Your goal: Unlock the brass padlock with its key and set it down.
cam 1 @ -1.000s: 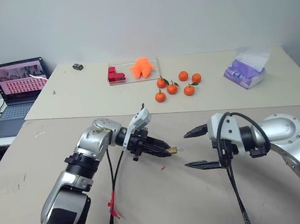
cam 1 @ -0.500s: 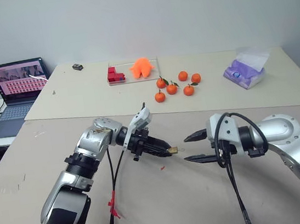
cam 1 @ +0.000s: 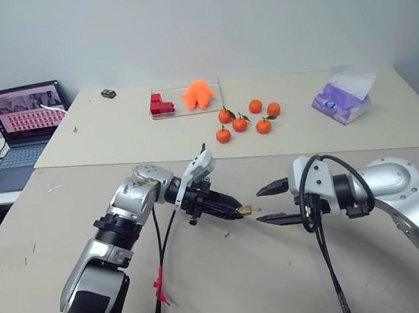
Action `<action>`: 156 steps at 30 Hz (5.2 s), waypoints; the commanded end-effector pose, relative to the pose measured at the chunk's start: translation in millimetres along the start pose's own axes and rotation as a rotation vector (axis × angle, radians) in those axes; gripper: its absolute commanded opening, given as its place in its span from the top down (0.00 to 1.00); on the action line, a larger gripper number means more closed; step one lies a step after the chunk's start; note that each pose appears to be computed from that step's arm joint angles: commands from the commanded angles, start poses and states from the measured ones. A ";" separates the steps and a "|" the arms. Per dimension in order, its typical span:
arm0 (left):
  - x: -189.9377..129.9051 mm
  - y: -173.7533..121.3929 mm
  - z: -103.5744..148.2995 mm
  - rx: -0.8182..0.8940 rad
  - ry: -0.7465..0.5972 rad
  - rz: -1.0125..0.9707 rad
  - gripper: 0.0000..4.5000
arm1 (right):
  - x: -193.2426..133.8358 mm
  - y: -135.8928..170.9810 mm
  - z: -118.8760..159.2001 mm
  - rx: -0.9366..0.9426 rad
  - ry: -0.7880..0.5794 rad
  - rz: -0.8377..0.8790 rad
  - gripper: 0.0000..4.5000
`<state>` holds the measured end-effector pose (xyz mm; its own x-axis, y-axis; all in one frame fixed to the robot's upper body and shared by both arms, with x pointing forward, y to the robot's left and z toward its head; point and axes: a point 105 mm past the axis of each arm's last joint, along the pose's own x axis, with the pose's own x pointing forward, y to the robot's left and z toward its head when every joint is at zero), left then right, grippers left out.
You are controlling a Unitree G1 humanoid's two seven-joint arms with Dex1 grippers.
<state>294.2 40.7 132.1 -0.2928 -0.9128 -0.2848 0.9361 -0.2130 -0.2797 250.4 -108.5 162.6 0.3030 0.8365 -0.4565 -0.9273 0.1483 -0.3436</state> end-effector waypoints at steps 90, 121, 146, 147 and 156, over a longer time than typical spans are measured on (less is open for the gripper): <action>8.5 -5.8 37.7 0.184 -0.009 -0.007 0.82 | -8.2 -6.2 1.8 -0.077 0.051 -0.004 0.67; 8.5 0.3 51.3 0.027 -0.122 -0.065 0.82 | -23.4 -20.9 19.7 -0.170 0.028 -0.090 0.35; 14.1 -0.5 43.6 0.025 -0.067 -0.114 0.82 | -18.1 15.3 29.4 -0.201 -0.020 0.087 0.35; 14.6 -1.1 44.5 0.026 -0.071 -0.117 0.82 | -17.1 16.1 29.2 -0.201 -0.021 0.088 0.35; 16.5 -2.1 48.1 0.019 -0.077 -0.127 0.82 | -13.8 18.1 25.8 -0.211 -0.013 0.094 0.35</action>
<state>296.7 14.3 152.0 -0.3798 -0.9038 -0.1974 0.8872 -0.2954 -0.3543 230.4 -109.5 182.5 0.2396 0.8406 -0.4858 -0.8958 -0.0015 -0.4444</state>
